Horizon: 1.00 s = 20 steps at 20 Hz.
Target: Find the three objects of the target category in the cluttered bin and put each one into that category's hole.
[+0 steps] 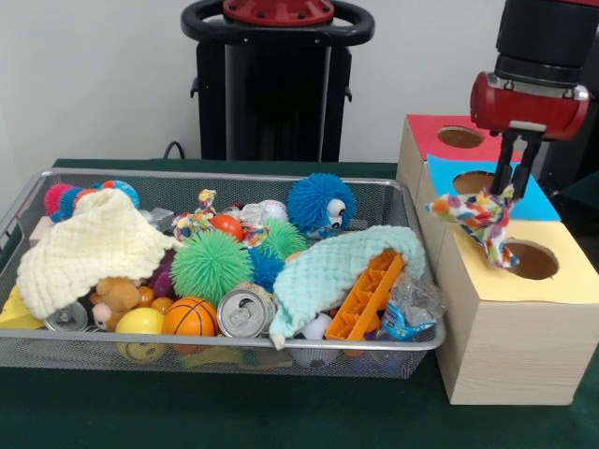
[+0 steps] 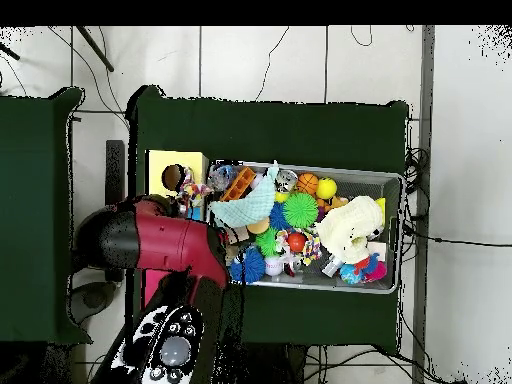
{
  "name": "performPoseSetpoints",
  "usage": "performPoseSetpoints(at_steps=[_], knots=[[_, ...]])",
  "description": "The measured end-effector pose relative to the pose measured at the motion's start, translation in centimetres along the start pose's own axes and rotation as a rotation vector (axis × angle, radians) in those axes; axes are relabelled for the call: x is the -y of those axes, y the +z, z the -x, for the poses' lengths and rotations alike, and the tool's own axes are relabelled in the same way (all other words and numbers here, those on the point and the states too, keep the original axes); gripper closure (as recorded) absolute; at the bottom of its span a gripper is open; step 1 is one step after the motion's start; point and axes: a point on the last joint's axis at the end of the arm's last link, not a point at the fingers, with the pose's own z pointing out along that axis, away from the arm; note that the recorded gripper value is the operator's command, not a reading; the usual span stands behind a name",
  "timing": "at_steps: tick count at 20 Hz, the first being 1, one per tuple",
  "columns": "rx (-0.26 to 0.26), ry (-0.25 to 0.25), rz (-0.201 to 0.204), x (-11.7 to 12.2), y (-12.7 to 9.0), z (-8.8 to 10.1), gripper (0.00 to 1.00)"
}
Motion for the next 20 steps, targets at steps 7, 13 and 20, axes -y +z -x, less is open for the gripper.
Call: performPoseSetpoints(at_steps=[7,13,20], knots=[[0.006,-0.027,0.007,-1.8,-0.3,-0.5,1.00],[0.010,-0.035,0.008,-2.3,0.0,-0.3,1.00],[0.023,-0.040,0.005,-2.5,0.6,0.0,1.00]])
